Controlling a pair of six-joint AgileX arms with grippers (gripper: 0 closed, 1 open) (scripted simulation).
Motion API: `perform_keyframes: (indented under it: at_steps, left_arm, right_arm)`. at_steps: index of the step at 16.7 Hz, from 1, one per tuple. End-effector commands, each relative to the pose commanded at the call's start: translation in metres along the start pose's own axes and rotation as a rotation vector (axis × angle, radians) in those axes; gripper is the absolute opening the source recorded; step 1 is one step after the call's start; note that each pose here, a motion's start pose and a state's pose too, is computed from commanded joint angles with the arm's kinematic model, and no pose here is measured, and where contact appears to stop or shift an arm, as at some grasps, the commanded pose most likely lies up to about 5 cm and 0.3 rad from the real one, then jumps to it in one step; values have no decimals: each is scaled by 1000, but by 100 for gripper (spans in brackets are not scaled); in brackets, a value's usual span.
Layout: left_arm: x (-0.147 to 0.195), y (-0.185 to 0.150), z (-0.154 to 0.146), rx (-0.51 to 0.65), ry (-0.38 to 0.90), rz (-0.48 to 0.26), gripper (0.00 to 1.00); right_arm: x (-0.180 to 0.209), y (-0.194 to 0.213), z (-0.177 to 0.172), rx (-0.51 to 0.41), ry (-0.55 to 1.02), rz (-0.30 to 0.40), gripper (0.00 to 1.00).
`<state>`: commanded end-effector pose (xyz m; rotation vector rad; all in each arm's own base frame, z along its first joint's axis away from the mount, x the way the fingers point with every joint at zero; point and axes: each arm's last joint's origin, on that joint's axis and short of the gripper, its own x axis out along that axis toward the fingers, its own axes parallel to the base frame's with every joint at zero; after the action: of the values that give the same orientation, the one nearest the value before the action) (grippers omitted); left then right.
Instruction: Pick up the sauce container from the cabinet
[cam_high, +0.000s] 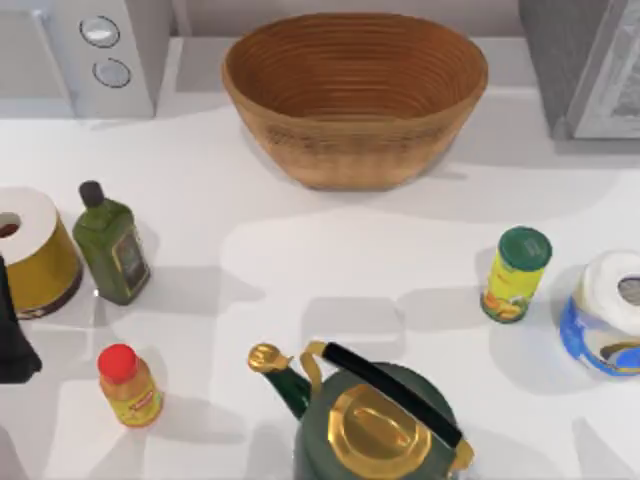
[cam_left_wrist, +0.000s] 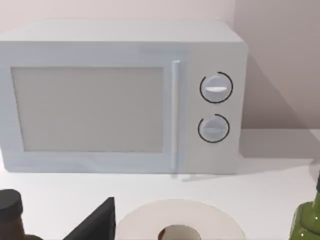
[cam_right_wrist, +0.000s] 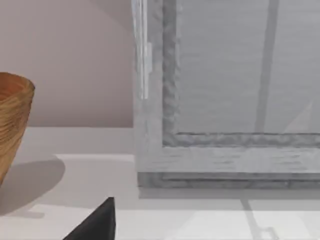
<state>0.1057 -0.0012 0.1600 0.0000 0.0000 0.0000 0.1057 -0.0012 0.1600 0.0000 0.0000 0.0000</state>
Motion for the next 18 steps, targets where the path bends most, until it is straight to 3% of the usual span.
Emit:
perform_keyframes:
  at_steps: [4,7,12,18]
  left_arm:
    - [0,0,0,0,0,0,100]
    - [0,0,0,0,0,0,100]
    - [0,0,0,0,0,0,100]
    - [0,0,0,0,0,0,100]
  right_arm:
    - [0,0,8,1,2,1,100]
    - [1,2,41,1,11,2,100]
    - [18,7,137,-3,29,-3,100]
    - [74,22,261,-9,30,-7,100]
